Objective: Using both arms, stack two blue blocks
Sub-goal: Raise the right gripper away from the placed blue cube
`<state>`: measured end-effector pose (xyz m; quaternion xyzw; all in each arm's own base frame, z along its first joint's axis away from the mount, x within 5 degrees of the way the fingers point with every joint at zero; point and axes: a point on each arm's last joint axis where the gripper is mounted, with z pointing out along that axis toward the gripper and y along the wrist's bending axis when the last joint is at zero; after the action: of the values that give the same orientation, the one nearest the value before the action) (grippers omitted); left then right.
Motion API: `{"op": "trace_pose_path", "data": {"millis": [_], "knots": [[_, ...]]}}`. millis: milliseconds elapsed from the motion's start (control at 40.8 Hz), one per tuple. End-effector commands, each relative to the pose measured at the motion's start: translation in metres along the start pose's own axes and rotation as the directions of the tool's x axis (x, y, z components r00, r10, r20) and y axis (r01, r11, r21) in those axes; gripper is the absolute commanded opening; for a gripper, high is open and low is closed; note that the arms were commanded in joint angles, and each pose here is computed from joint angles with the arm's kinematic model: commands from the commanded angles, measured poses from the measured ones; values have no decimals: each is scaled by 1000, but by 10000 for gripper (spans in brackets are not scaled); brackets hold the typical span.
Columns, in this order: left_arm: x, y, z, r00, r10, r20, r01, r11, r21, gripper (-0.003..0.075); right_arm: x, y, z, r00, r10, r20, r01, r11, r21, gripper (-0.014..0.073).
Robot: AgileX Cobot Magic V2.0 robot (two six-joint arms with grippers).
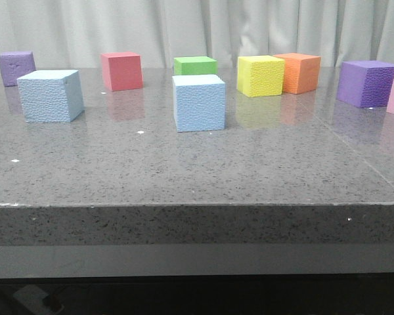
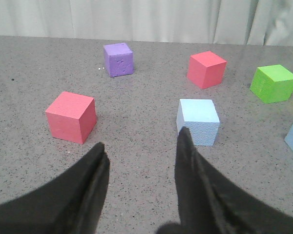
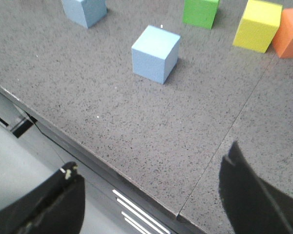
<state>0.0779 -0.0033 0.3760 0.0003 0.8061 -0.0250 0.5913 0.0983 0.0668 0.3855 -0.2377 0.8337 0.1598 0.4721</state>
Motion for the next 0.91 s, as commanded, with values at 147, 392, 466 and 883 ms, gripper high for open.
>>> {"op": "trace_pose_path", "data": {"millis": [147,392,466,883], "knots": [[-15,-1,-2,995,-2,97,2,1000,4,311,2,0,-18,990,-3,138,3,1000,-1,575],[-15,-1,-2,995,-2,97,2,1000,4,311,7,-1,-17,996,-12,88,11,1000,10,575],[-15,-1,-2,995,-2,97,2,1000,4,311,7,-1,-17,996,-12,88,11,1000,10,575],[-14,-1,12,999,-11,47,11,1000,9,531,7,-1,-17,996,-12,88,11,1000,10,575]]}}
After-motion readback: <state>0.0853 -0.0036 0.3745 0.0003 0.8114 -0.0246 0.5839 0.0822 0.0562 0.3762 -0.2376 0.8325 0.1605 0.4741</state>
